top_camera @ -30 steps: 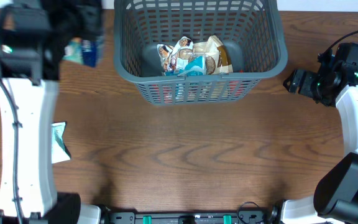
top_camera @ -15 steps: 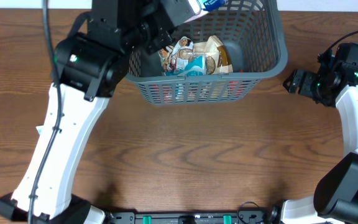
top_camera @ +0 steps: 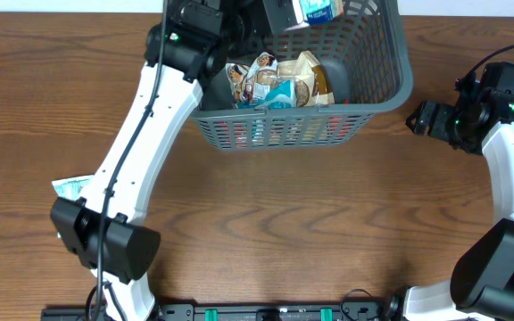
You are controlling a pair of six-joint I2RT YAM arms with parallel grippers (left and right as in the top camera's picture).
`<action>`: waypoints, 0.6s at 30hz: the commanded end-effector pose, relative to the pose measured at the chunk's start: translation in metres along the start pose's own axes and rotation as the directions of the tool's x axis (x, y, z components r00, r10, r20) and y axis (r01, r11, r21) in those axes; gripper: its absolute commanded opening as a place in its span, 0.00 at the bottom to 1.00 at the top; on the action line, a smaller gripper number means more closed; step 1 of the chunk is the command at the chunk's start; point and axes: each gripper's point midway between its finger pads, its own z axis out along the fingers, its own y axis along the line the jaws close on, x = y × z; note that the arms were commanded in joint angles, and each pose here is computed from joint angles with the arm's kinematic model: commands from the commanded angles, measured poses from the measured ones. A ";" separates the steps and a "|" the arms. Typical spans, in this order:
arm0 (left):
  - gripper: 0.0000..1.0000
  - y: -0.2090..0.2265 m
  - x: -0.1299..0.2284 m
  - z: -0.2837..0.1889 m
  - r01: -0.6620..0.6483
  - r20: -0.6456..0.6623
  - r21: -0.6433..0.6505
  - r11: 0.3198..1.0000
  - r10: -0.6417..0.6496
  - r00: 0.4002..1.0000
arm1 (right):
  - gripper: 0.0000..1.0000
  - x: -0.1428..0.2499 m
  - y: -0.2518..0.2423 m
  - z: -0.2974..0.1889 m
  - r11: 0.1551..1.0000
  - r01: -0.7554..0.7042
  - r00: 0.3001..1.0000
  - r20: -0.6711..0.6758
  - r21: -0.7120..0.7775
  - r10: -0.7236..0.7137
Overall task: Pack container
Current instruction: 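Lift the Kleenex box with the left gripper and lower it into the basket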
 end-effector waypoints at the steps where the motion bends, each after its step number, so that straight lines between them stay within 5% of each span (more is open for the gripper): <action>1: 0.06 -0.011 0.012 0.011 -0.002 -0.038 0.048 0.999 0.004 0.999 | 0.99 0.002 0.002 0.001 1.000 0.016 1.000 -0.005 -0.006 -0.016; 14: 0.07 -0.068 0.046 0.028 0.042 -0.169 0.254 0.966 0.002 0.986 | 0.99 0.003 0.002 0.001 1.000 0.016 1.000 -0.010 -0.006 -0.016; 15: 0.17 -0.068 0.046 0.028 0.043 -0.170 0.255 0.966 0.001 0.985 | 0.99 0.003 0.002 0.001 1.000 0.016 1.000 -0.011 -0.006 -0.016; 16: 0.38 -0.068 0.046 0.028 0.043 -0.171 0.255 0.966 0.001 0.985 | 0.99 0.003 0.002 0.001 1.000 0.016 1.000 -0.012 -0.006 -0.016; 18: 0.52 -0.069 0.046 0.028 0.048 -0.172 0.255 0.966 -0.003 0.985 | 0.99 0.003 0.002 0.001 1.000 0.016 1.000 -0.012 -0.006 -0.016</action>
